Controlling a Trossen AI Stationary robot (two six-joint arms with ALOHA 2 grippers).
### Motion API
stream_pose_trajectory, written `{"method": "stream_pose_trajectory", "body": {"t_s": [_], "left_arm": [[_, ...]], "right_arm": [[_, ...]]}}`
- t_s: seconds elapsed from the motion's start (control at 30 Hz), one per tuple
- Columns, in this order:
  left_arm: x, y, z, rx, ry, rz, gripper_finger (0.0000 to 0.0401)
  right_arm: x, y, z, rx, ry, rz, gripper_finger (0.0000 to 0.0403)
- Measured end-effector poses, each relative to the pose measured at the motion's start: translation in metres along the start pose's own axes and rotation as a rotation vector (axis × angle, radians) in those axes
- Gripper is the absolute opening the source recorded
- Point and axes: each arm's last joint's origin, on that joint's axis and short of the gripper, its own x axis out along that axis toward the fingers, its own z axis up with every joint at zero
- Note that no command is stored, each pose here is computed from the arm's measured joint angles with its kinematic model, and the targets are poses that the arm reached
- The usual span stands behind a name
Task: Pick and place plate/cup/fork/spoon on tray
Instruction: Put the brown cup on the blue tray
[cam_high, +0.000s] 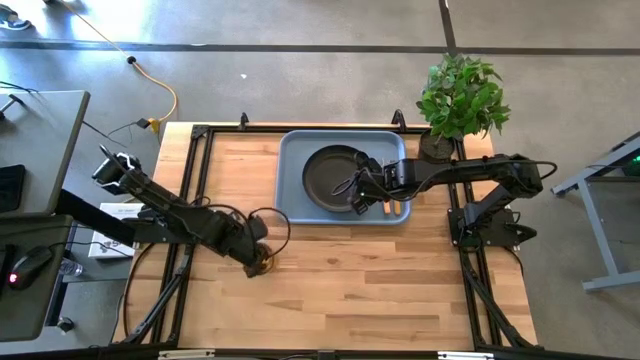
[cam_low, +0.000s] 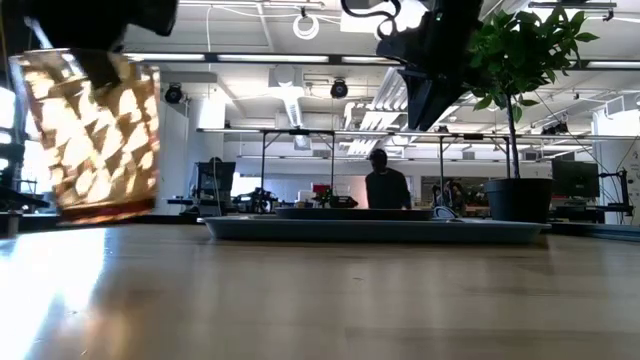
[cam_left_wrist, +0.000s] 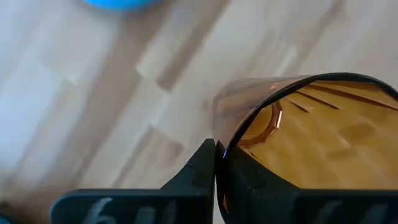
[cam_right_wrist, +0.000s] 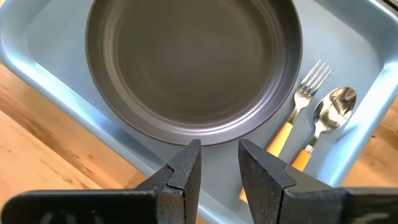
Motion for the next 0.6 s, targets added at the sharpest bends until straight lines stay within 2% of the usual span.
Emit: {"method": "stream_pose_trajectory", "body": {"t_s": [0.13, 0.3, 0.6], "left_arm": [[-0.008, 0.004, 0.018, -0.051, -0.091, 0.023, 0.0004], [-0.011, 0.021, 0.047, -0.083, -0.151, 0.08, 0.0004], [-0.021, 0.076, 0.107, -0.071, -0.242, 0.247, 0.0004]], "right_arm": [[0.002, -0.003, 0.003, -0.011, -0.001, -0.008, 0.0099], [0.003, -0.006, 0.006, -0.014, -0.005, -0.019, 0.0099], [0.007, -0.015, 0.015, 0.033, -0.02, -0.053, 0.0099]]}}
